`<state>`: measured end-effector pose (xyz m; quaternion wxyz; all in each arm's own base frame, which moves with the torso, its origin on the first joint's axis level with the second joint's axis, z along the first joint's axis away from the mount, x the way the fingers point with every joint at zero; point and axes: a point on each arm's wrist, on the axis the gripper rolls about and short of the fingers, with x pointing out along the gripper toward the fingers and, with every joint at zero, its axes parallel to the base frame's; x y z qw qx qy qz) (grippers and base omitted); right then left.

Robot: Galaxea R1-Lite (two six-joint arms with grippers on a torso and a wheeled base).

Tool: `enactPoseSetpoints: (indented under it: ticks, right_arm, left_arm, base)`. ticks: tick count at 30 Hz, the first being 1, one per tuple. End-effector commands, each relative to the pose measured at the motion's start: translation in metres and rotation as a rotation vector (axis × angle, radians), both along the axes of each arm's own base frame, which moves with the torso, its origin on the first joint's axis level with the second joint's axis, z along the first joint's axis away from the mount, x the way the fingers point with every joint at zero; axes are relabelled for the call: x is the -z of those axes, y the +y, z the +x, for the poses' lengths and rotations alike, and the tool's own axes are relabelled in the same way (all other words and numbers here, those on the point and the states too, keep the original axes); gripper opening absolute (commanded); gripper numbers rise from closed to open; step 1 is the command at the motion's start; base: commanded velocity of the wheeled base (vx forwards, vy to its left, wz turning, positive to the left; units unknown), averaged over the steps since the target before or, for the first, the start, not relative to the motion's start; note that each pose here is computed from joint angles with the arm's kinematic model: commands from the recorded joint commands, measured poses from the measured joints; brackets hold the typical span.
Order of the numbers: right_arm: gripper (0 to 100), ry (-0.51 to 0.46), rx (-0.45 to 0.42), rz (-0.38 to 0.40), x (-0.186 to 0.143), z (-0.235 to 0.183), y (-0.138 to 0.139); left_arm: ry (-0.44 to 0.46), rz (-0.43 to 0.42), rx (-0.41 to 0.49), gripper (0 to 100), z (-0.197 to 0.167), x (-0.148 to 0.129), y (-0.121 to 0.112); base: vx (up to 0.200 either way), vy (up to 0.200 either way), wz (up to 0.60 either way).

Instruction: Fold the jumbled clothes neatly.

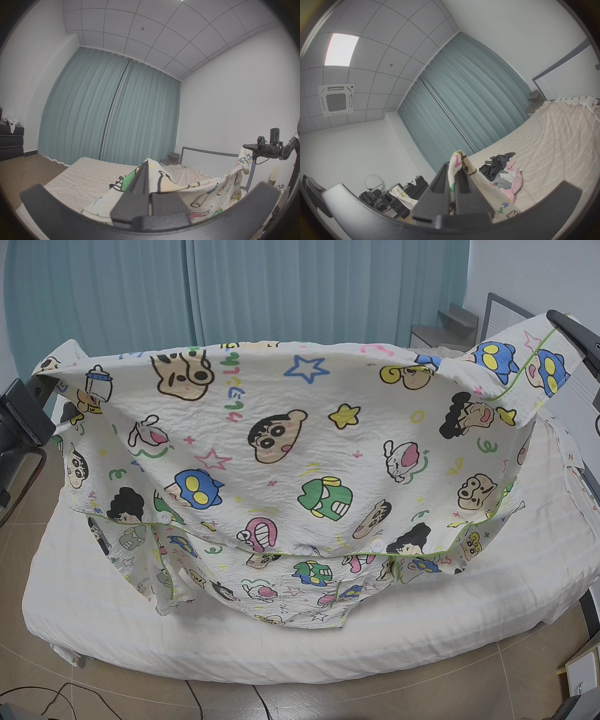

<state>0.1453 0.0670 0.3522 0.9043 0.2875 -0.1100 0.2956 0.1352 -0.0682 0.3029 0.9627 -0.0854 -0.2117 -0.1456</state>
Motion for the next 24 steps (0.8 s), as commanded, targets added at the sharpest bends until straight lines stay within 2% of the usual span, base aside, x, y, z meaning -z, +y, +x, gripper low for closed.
enactPoseSetpoints:
  ticks: [1,24]
  right_arm:
    - [0,0.000,0.002,0.000,0.000,0.000,0.000]
    - [0,-0.018,-0.002,0.006,-0.004,-0.004,-0.002]
  left_arm:
    - [0.001,0.000,0.000,0,0.001,0.000,0.000]
    - [0.028,0.012,-0.004,0,0.011,0.004,-0.006]
  base:
    - [0.000,-0.200,0.00]
    - [0.000,-0.200,0.00]
